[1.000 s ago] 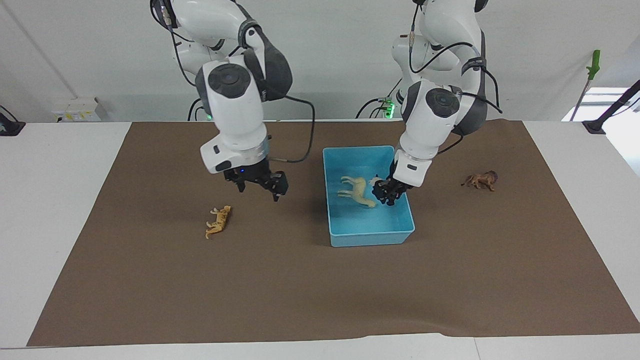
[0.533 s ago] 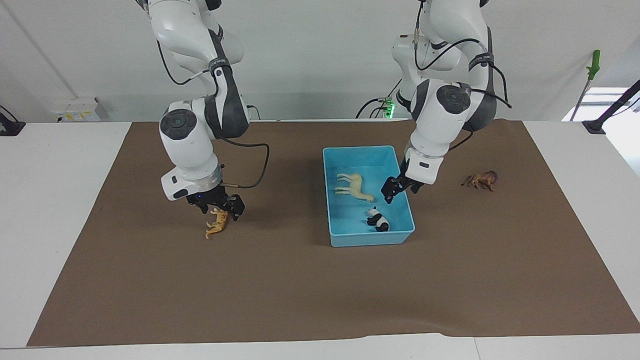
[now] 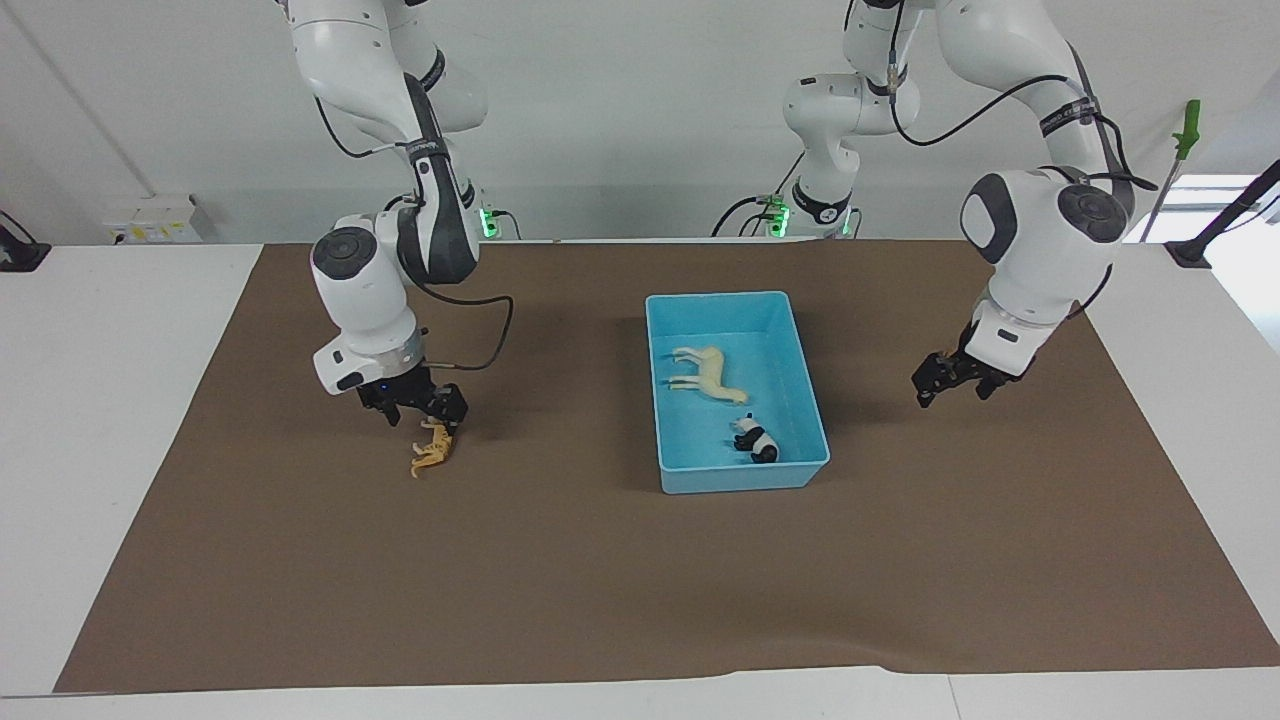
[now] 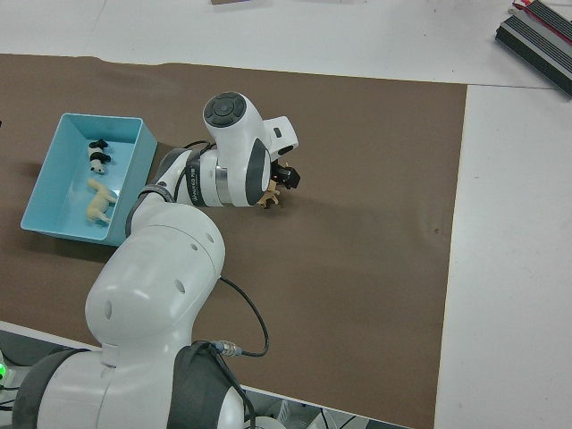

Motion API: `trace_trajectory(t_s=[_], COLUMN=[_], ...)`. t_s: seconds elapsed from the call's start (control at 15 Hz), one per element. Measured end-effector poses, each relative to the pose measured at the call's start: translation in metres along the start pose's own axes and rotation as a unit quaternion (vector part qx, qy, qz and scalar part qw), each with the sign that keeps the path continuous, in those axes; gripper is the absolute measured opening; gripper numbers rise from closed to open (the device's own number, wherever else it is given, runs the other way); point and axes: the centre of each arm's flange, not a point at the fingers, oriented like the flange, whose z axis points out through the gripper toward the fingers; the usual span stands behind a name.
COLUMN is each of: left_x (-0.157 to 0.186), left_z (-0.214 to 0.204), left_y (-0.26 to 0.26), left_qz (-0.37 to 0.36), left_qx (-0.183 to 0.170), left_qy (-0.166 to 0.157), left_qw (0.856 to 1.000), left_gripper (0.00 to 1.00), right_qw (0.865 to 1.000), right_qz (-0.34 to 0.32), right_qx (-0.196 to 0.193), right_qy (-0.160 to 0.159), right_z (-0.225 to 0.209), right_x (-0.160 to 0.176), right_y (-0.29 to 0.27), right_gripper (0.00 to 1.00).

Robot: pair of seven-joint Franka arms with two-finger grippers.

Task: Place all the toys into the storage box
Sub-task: 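Grasp the orange tiger with the right gripper while the left gripper grasps the brown horse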

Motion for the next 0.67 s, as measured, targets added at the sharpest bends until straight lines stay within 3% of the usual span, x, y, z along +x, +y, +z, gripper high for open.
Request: trace_trajectory(t_s=[0.2,0.4,0.67], left_x=[-0.029,-0.054,-0.062], left_z=[0.026,0.048,0.055], left_y=[-0.047,-0.061,-0.076], left_qz=[0.056,0.091,0.122], left_qx=[0.002,0.006,0.032], left_qy=[0.000,-0.006,0.007], left_qw=[0.998,0.996,0.992], left_gripper=[1.00,1.00,1.00], right_qw=[1.000,1.000,1.000], right_qz=[0.002,-0.001,0.005], right_qx=[0.004,0.011,0.009], right_qy=[0.000,0.011,0.011], right_z=[0.015,0.029,0.037], right_x=[-0.009,-0.011,-0.007], right_y=[-0.025,-0.036,-0.028], right_gripper=[1.00,1.00,1.00])
